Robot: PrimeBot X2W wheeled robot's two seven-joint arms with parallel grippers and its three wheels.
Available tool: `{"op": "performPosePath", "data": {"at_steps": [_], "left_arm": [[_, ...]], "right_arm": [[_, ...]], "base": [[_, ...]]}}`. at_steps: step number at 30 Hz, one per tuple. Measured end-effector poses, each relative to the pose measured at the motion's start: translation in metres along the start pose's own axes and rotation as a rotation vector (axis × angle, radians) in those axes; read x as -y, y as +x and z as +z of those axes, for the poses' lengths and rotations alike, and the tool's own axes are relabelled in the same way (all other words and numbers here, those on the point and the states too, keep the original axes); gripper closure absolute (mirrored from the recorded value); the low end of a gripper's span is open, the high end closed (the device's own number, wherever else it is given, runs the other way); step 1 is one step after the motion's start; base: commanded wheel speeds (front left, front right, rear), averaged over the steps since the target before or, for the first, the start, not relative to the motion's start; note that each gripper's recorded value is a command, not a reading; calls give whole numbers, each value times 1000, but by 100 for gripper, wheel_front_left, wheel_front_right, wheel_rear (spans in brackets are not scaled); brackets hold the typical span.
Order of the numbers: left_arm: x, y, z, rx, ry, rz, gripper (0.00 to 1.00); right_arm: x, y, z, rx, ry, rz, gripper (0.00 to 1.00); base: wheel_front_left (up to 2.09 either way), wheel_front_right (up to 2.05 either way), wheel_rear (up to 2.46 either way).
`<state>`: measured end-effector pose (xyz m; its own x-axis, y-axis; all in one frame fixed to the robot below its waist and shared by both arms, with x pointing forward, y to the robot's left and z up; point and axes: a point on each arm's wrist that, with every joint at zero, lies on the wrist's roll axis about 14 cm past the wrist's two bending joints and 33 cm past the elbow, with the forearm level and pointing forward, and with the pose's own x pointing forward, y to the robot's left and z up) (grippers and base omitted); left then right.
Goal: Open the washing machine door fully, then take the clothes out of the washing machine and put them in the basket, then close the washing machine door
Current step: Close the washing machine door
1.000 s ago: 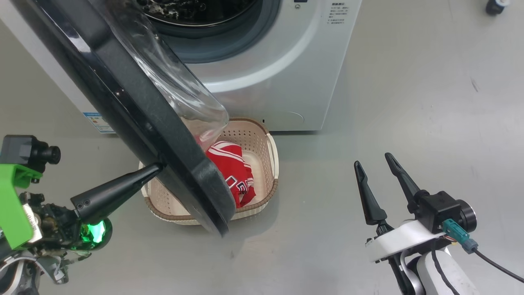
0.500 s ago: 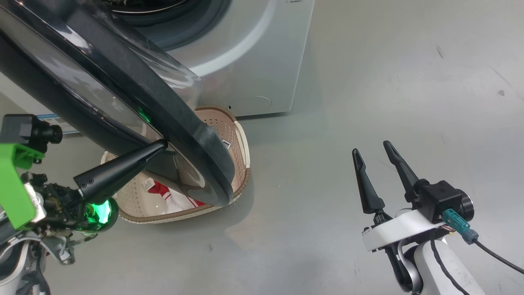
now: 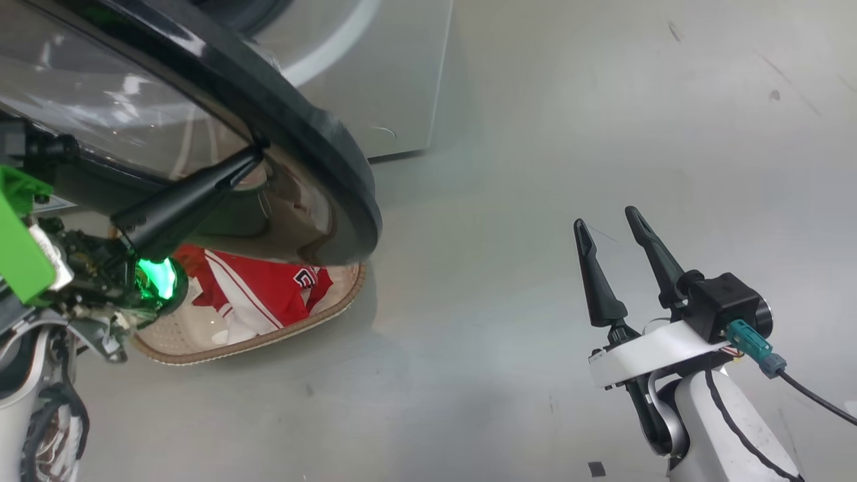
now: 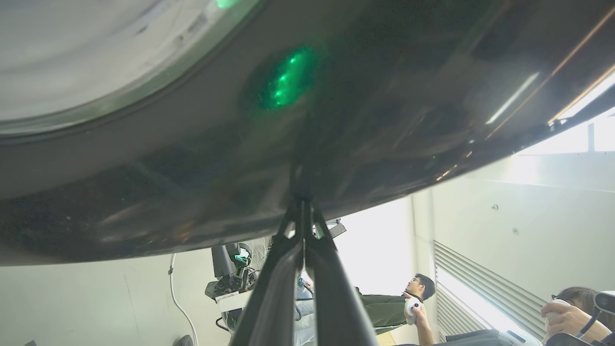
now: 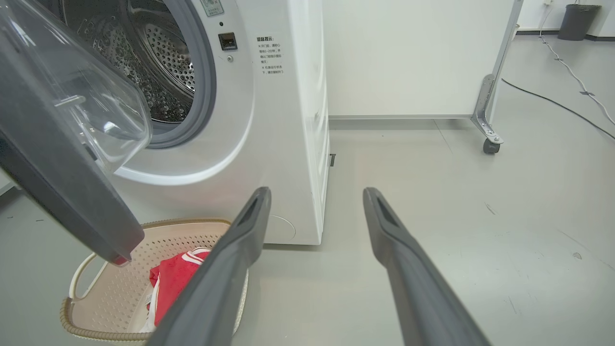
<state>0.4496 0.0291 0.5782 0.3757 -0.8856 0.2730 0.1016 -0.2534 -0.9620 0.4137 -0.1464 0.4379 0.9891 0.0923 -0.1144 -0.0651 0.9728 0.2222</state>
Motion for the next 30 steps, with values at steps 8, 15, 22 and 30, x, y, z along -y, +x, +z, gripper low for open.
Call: {"op": "performPosePath", "data": {"at_steps": [8, 15, 22, 30], "left_arm": [[-11, 25, 19, 17, -13, -12, 100], [-23, 40, 40, 65, -10, 19, 100], [-31, 55, 58, 115, 12, 48, 100], [-35, 65, 77, 184, 15, 61, 100]], "right_arm": [[13, 3, -3, -10, -5, -30, 0], [18, 6, 3, 6, -7, -39, 0], [26, 3, 3, 6, -12, -62, 0], [31, 1, 6, 13, -9, -82, 0]], "base": [[0, 0, 0], [0, 0, 0], [0, 0, 0], [0, 0, 0]]}}
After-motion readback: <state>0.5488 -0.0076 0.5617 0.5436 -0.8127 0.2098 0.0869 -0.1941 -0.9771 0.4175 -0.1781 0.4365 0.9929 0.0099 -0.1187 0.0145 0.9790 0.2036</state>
